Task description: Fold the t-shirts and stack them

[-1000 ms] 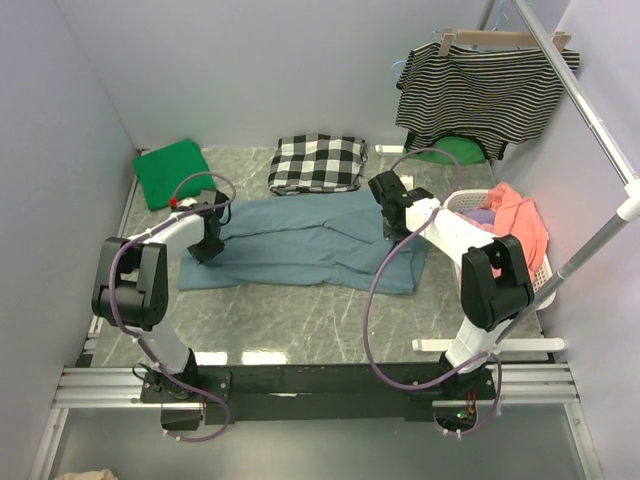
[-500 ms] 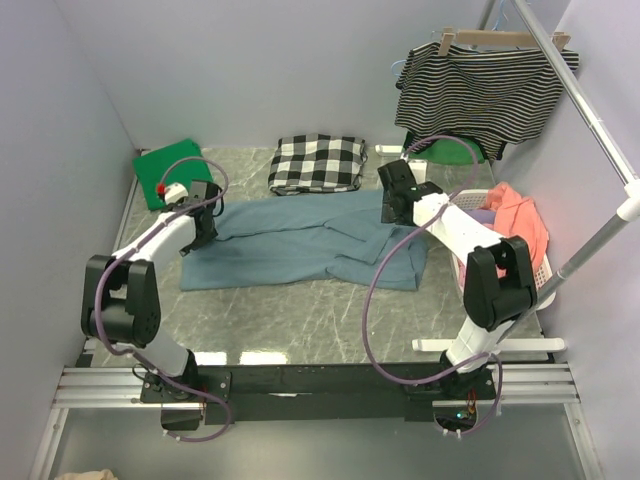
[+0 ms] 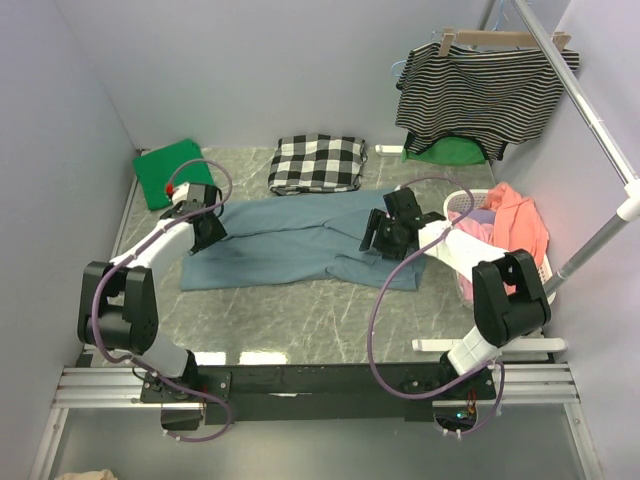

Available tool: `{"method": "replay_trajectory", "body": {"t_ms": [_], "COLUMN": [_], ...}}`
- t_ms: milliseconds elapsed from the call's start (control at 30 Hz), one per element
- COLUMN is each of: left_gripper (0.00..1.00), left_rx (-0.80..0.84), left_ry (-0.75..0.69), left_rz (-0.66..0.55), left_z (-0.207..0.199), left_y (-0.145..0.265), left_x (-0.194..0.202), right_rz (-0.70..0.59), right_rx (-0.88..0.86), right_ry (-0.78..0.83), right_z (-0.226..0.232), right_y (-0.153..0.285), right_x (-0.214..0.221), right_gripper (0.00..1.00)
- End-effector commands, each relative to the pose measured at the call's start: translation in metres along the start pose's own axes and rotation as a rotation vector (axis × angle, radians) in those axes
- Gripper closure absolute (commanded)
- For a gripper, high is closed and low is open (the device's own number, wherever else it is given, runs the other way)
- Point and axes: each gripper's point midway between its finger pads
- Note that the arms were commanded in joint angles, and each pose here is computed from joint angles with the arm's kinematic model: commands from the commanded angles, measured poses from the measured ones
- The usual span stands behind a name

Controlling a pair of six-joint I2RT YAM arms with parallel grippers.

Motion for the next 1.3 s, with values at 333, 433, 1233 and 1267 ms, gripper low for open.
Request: {"method": "replay_trajectory", "body": {"t_ms": [333,433,1233,1267], "left_gripper": [0.39,0.38,0.00,0.01], "left_rx": [0.033,0.044,0.103,0.108], "left_ry": [-0.021,-0.013,-0.031,-0.029], "left_rz": [0.043,0.042,0.058,0.055], "left_z": [-0.008,-0.010,-0.012,-0.013], "left_y": [-0.008,-0.007,-0.002,-0.001], "left_x": [0.012,0.012,0.018,0.017], "right_rz": [-0.007,-0.010,-0.053,-0.052], "right_rx": [-0.114,-0.085,-0.062,-0.062], "right_ry": [-0.133,-0.131,-0.103,-0.102], "right_z": [0.019,0.014,0.006,0.006], "right_y": [-0.017,-0.013,-0.026,-0.027], "right_x": [0.003,0.005,0.008,0.008], "right_gripper": [0.34,0.34,0.36,0.41]}}
Point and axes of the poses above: each gripper's point midway between its finger pads, its own y axis back along the fingers, its own z axis along the line the jaws close on, x = y × z, and after that the axes turned 12 degrees about y, right-handed
